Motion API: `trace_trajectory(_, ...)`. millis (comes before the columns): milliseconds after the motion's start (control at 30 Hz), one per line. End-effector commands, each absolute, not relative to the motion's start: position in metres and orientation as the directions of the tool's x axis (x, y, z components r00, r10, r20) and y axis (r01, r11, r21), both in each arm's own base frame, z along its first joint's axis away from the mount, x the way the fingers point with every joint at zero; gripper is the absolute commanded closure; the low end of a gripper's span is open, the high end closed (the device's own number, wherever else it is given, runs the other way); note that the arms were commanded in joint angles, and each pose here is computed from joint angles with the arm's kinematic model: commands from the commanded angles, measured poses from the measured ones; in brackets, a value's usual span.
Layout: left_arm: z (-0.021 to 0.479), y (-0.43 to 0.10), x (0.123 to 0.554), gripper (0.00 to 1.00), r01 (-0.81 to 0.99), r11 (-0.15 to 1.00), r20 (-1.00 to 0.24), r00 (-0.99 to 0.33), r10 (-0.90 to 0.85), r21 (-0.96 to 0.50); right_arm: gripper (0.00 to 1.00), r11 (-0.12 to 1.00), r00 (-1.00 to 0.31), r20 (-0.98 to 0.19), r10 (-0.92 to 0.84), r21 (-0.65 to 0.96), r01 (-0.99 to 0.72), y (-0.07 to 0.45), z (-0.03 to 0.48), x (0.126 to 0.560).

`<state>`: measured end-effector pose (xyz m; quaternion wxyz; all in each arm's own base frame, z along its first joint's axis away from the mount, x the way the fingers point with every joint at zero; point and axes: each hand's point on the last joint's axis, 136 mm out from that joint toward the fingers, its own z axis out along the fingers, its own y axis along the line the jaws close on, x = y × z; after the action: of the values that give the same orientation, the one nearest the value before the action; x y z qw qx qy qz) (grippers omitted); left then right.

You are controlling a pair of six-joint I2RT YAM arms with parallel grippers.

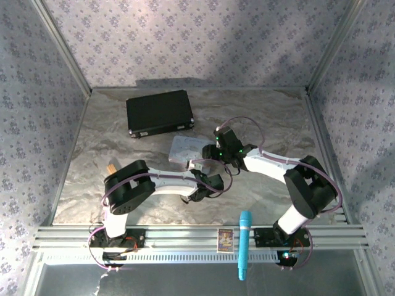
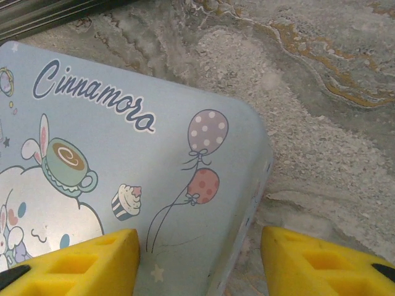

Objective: Unlock a padlock with a key

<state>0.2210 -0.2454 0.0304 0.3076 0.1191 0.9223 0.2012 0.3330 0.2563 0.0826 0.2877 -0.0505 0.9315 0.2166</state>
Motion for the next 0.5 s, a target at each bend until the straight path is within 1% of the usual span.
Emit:
trace_trajectory(0, 0.023, -0.219, 0.205, 0.85, 0.14, 0.8, -0.389, -0.816, 0.427, 0.584, 0.45, 0.97, -0.916, -0.4, -0.011, 0.217, -0.106, 0.211, 0.018, 0.306)
trace_trajectory(200, 0.023, -0.222, 0.206, 0.85, 0.148, 0.8, -0.387, -0.814, 0.432, 0.582, 0.44, 0.969, -0.918, -0.396, -0.009, 0.223, -0.106, 0.212, 0.016, 0.306)
trace_trajectory(367, 0.02, -0.224, 0.206, 0.84, 0.161, 0.797, -0.378, -0.814, 0.441, 0.582, 0.39, 0.961, -0.921, -0.39, -0.018, 0.246, -0.123, 0.217, 0.015, 0.305)
trace_trajectory(400, 0.019, -0.225, 0.206, 0.84, 0.164, 0.796, -0.376, -0.814, 0.442, 0.582, 0.37, 0.958, -0.921, -0.388, -0.024, 0.255, -0.132, 0.22, 0.015, 0.304)
trace_trajectory(467, 0.018, -0.226, 0.205, 0.83, 0.172, 0.797, -0.371, -0.815, 0.446, 0.58, 0.26, 0.948, -0.92, -0.39, -0.029, 0.28, -0.149, 0.225, 0.016, 0.304)
